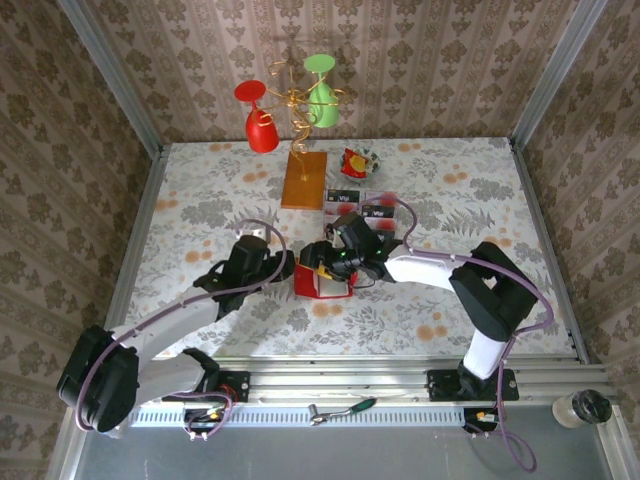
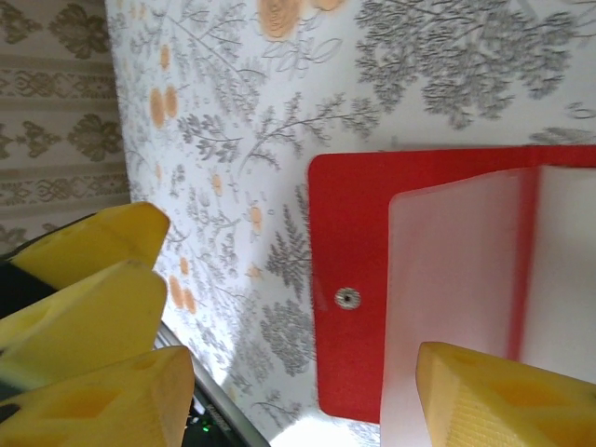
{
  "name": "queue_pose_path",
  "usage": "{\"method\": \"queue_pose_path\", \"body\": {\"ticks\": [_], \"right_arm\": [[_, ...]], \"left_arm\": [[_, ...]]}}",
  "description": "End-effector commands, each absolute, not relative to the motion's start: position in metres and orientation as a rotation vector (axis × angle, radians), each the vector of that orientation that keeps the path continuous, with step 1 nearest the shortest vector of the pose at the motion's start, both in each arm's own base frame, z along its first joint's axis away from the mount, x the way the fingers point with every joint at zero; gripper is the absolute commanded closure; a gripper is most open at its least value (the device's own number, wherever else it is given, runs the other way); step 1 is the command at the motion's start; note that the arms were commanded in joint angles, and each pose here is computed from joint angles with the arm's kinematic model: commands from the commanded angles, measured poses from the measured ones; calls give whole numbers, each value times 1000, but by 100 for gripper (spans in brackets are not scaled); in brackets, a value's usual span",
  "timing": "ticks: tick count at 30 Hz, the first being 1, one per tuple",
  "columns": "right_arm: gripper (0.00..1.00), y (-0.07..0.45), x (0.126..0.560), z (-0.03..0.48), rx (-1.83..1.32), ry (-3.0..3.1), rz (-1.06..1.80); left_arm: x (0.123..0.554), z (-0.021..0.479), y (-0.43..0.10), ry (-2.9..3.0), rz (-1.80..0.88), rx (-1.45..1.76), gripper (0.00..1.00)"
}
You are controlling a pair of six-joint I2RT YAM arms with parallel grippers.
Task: Put the credit cards into the card holder
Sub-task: Flip over the card slot in the card holder, then press the card holder at the center of the table.
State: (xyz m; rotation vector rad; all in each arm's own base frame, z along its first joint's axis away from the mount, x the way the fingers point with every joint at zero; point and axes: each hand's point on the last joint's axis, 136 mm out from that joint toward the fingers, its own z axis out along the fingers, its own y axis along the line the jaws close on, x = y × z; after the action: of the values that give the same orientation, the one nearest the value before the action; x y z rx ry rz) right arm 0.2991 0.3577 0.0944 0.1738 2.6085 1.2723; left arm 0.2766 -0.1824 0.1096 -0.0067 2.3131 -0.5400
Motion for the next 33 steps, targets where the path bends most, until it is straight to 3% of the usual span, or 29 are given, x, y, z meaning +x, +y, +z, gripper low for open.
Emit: {"method": "queue_pose_path", "body": {"ticks": [1, 9, 23, 29, 33], "right_arm": [[34, 370, 308, 83, 240, 2584, 1297], [34, 380, 313, 48, 308, 2616, 1294], [39, 367, 308, 75, 138, 2628, 1196], [54, 356, 308, 64, 163, 2628, 1196], [78, 357, 309, 58, 173, 2637, 1198]], "left_arm": [[275, 112, -175, 2319, -559, -27, 32], [276, 112, -166, 2331, -558, -54, 30], [272, 92, -164, 2391, -540, -63, 28], [272, 91, -165, 2401, -535, -50, 28], [272, 91, -165, 2402, -529, -39, 28]]}}
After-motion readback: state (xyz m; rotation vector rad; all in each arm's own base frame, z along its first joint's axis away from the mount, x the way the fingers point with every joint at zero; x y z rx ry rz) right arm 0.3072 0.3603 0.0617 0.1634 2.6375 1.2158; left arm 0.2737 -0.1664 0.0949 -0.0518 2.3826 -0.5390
